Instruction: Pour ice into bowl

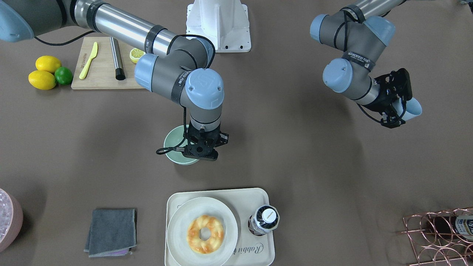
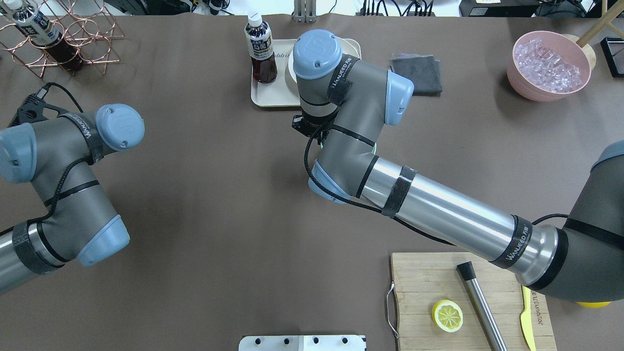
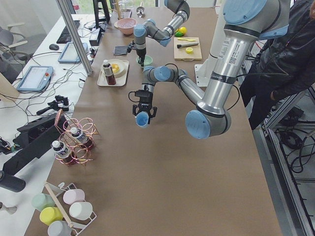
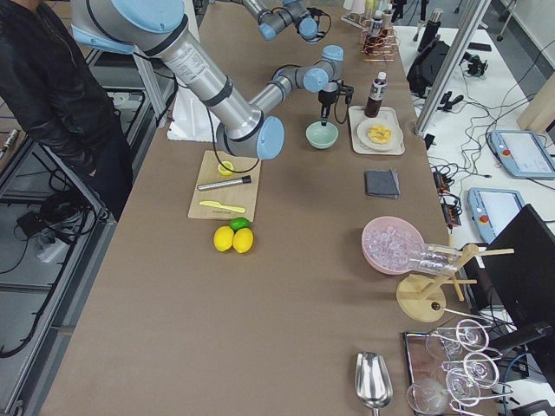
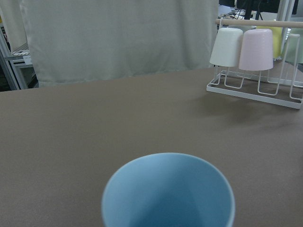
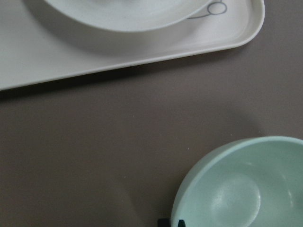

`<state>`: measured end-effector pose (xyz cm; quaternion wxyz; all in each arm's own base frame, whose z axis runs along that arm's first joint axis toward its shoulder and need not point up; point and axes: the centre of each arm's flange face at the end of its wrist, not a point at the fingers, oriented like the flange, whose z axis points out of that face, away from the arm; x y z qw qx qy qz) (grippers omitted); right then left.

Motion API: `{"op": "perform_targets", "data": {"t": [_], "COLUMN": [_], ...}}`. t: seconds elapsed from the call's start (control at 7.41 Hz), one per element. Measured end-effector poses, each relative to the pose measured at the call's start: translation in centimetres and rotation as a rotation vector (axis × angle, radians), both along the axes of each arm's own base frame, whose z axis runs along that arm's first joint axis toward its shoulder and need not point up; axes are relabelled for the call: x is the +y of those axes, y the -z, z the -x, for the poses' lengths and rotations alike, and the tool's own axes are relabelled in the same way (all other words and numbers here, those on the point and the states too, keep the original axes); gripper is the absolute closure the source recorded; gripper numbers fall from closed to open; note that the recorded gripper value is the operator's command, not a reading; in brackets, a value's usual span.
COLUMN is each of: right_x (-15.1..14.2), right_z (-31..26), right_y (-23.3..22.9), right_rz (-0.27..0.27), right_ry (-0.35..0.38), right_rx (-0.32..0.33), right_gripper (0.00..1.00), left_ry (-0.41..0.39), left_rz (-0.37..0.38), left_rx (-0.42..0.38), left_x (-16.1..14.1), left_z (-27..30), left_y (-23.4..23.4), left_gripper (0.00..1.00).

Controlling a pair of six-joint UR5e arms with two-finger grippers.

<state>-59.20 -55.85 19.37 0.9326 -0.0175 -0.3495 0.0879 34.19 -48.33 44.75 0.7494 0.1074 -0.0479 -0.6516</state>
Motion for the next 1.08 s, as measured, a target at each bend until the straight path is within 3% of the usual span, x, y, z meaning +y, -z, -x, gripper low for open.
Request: {"op": "perform_targets", "data": {"t": [0.27,0.4,0.81,1.08], "right_x": [0.0,0.1,-0.6,-2.2], "right_z": [0.5,0.5,-0.1,-2.3], "right_y": [-0.9,-0.9,0.2,2.2], "right_rz": [-0.004,-0.007,-0.020,-0.037], "right_ry": [0.002,0.005,0.004,-0.003], "right_rx": [0.002,0.002,-0.003,-0.007], "right_gripper": [0.65,0.53,0.30,0.29], "left_ry": [-0.020,-0.023,-0.048,-0.072], "left_rz": [-0.032,-0.053,-0.086,-0.107], "left_rx": [0.041,0.065,0.105,0.132], "left_x": [-0.2,0.0,-0.1,-0.5], "left_z": [0.1,0.4,0.2,-0.4], "left_y": [2.6,4.1,6.9,9.0], "left_gripper": [0.56,0.56,0.56,0.56]}}
